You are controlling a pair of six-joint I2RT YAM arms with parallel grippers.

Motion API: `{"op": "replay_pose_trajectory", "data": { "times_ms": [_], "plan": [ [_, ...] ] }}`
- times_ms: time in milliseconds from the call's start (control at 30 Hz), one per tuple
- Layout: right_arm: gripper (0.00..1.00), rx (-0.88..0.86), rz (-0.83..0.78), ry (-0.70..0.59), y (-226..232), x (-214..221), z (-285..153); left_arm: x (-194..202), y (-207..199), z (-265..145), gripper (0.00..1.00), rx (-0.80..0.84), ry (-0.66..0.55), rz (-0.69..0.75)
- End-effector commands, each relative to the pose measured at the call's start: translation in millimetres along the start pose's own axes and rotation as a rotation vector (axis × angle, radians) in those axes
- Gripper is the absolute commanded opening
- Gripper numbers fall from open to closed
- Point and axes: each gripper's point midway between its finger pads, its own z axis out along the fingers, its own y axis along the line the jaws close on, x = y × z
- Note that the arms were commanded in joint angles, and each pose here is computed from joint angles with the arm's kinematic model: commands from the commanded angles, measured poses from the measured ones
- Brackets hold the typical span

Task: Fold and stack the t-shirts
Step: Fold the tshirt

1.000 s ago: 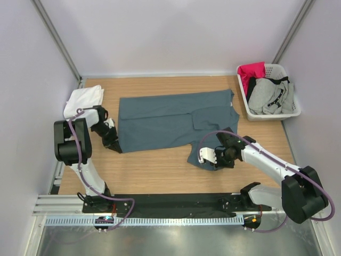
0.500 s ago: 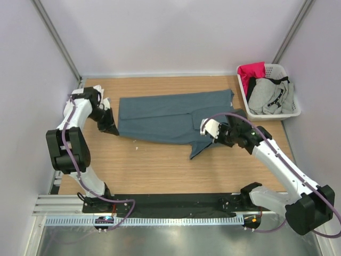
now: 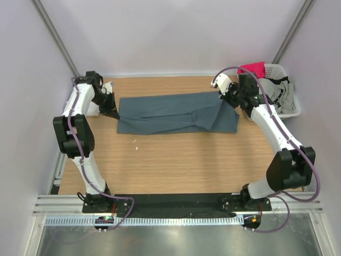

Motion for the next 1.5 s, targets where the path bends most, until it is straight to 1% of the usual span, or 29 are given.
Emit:
{"op": "replay_pose_trajectory", "data": {
  "times_ms": [0,200,233,333,367,433,467,500,533,733,1067,1100,1133,1167,1200,1233,1267,1300,1333,1400,1467],
  "plan": [
    [0.01,0.11,-0.001,-0.128,-46,-41,7,-16,-1,-6,0.0,-0.002,-0.027,0.045],
    [0.01,0.131,0.005,-0.148,-74,-53,49,-37,3,-2,0.0,-0.023,-0.065,0.054],
    [0.02,0.128,0.008,-0.147,-77,-54,62,-40,3,-2,0.0,-0.024,-0.069,0.056],
    [0.01,0.139,0.014,-0.152,-89,-59,79,-51,6,4,0.0,-0.028,-0.08,0.054],
    [0.02,0.123,0.02,-0.131,-87,-51,95,-54,6,6,0.0,-0.029,-0.083,0.057],
    [0.01,0.137,0.02,-0.133,-95,-55,102,-64,12,11,0.0,-0.046,-0.093,0.058],
    [0.01,0.128,0.025,-0.118,-93,-48,114,-68,13,11,0.0,-0.05,-0.101,0.061],
    [0.01,0.142,0.024,-0.126,-99,-52,115,-70,17,20,0.0,-0.056,-0.087,0.055],
    [0.01,0.141,0.028,-0.125,-100,-52,120,-79,16,19,0.0,-0.055,-0.111,0.063],
    [0.01,0.16,0.058,-0.125,-112,-53,146,-98,23,35,0.0,-0.079,-0.127,0.07],
    [0.02,0.178,0.08,-0.101,-115,-48,170,-117,31,38,0.0,-0.132,-0.174,0.065],
    [0.04,0.185,0.085,-0.098,-116,-46,171,-117,32,37,0.02,-0.14,-0.179,0.068],
    [0.09,0.192,0.093,-0.095,-117,-46,172,-118,33,35,0.11,-0.158,-0.183,0.072],
    [0.33,0.219,0.106,-0.09,-121,-47,169,-119,37,31,0.3,-0.187,-0.192,0.078],
    [0.42,0.242,0.138,-0.103,-125,-51,165,-122,34,21,0.4,-0.191,-0.216,0.09],
    [0.5,0.262,0.156,-0.113,-130,-54,161,-122,33,16,0.57,-0.196,-0.225,0.097],
    [0.61,0.294,0.175,-0.124,-137,-59,150,-124,30,9,0.61,-0.193,-0.244,0.103],
    [0.66,0.307,0.201,-0.136,-138,-62,146,-124,23,0,0.63,-0.183,-0.265,0.112],
    [0.68,0.311,0.217,-0.147,-139,-65,141,-124,18,-6,0.65,-0.168,-0.275,0.116],
    [0.7,0.306,0.253,-0.157,-136,-69,128,-119,3,-9,0.66,-0.122,-0.273,0.132],
    [0.7,0.274,0.341,-0.167,-126,-71,122,-109,-8,-7,0.66,-0.091,-0.254,0.148]
  ]
}}
